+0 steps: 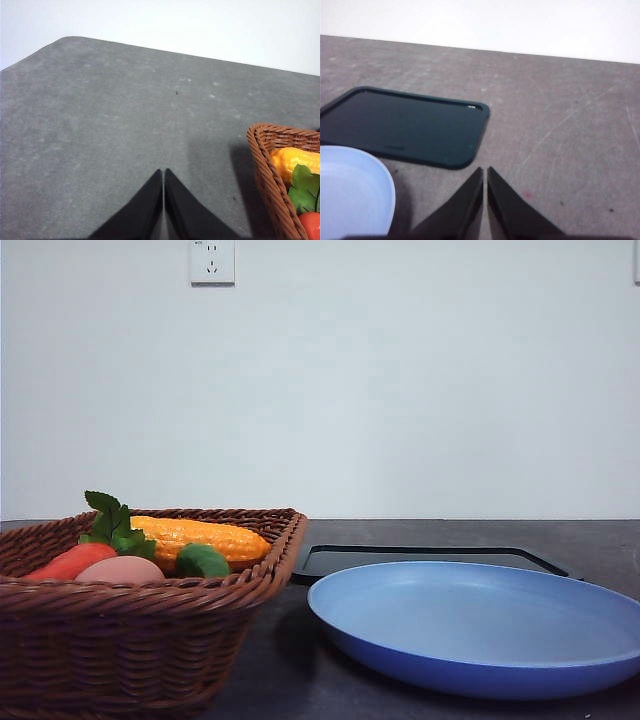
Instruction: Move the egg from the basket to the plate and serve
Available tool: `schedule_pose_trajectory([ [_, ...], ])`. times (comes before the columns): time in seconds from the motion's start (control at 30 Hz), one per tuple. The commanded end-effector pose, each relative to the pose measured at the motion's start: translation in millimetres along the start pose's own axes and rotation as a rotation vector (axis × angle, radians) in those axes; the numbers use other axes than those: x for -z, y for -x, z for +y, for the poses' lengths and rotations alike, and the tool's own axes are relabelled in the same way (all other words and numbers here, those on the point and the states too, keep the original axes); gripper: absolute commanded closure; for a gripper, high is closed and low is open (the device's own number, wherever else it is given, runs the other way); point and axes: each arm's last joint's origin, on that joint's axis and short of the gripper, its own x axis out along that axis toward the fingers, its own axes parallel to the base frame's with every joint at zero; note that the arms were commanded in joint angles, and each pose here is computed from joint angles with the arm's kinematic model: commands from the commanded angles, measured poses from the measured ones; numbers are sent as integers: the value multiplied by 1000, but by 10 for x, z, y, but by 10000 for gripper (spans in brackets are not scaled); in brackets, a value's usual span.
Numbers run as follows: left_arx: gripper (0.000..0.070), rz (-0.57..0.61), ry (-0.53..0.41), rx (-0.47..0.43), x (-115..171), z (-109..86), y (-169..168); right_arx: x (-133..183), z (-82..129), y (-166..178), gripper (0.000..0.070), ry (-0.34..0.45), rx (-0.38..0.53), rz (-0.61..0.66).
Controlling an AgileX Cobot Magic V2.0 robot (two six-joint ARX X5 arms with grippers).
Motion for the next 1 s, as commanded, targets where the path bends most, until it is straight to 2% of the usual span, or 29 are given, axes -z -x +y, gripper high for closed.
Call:
schedule_pose_trajectory([
  [0.0,700,33,4,2,93,12,-26,-22,1,-5,700,-23,-2,-39],
  [0.13,700,30,37,6,90,10,-26,-112,0,3,700,-137,-10,-131],
  [0.23,700,33,167,13,91,8,-26,-173,0,14,700,-271,-28,-192],
  [0.33,700,33,277,12,90,7,-26,-221,1,24,700,-347,-44,-241],
  [0.5,700,31,346,19,83,4,-25,-291,2,44,700,-385,-65,-313],
  [0.63,700,45,343,94,49,-22,-12,-326,4,58,700,-390,-70,-331],
  [0.73,700,37,336,140,-60,-49,27,-352,5,73,700,-415,-60,-275],
  [0.97,700,52,301,176,-432,-111,115,-603,10,160,700,-432,-21,-107],
])
